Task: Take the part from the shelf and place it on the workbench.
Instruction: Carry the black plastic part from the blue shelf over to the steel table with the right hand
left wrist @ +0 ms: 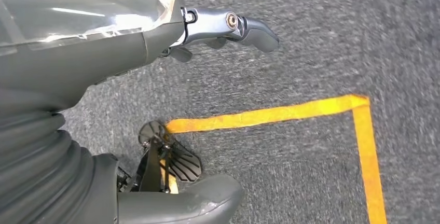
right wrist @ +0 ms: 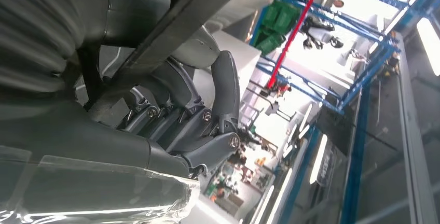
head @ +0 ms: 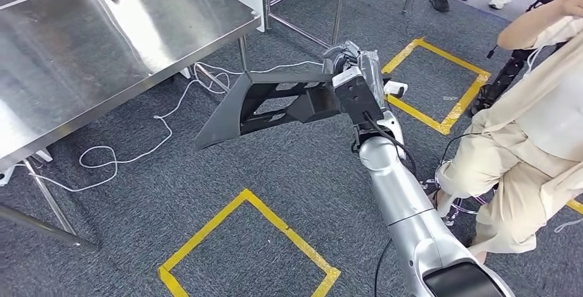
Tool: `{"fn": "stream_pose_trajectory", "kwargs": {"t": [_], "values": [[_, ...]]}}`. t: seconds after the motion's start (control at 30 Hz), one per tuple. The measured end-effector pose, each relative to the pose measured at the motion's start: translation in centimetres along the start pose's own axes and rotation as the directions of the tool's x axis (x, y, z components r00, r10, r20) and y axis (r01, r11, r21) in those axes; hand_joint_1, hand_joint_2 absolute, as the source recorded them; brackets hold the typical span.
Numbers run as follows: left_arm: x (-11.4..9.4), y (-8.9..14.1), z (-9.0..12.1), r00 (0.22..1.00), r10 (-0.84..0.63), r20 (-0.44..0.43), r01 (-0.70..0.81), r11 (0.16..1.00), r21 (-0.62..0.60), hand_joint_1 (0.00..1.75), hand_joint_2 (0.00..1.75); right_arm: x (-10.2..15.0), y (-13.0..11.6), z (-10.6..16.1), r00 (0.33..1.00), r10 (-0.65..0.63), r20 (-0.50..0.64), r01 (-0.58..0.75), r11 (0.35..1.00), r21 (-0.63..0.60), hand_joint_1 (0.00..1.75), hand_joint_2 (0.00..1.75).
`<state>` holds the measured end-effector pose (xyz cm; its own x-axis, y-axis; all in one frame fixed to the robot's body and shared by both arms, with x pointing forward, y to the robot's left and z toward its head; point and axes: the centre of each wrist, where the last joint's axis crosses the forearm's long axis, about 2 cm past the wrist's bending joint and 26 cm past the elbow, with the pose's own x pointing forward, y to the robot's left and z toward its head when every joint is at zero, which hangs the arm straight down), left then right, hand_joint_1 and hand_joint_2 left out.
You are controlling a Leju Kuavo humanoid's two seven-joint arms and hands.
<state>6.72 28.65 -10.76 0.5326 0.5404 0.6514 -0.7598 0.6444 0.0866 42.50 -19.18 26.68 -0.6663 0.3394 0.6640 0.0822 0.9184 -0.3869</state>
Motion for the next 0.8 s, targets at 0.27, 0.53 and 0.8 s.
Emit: {"fn": "stream_pose_trajectory", "kwargs": {"t": [0.27, 0.53, 0.8], "values": [[-0.22, 0.20, 0.10, 1.000, -0.001, -0.004, 0.001, 1.000, -0.003, 0.00, 1.75, -0.20, -0.10, 0.02, 1.000, 0.005, -0.005, -0.005, 1.000, 0.002, 1.75, 1.75], [-0.10, 0.18, 0.02, 1.000, 0.002, 0.002, -0.002, 1.000, -0.006, 0.00, 1.75, -0.30, -0.16, -0.08, 1.000, 0.007, -0.008, -0.007, 1.000, 0.004, 1.75, 1.75], [0.00, 0.07, -0.03, 1.000, 0.010, 0.005, -0.010, 1.000, -0.003, 0.00, 1.75, 0.07, -0.42, -0.84, 1.000, 0.008, 0.009, -0.008, 1.000, 0.001, 1.75, 1.75]]}}
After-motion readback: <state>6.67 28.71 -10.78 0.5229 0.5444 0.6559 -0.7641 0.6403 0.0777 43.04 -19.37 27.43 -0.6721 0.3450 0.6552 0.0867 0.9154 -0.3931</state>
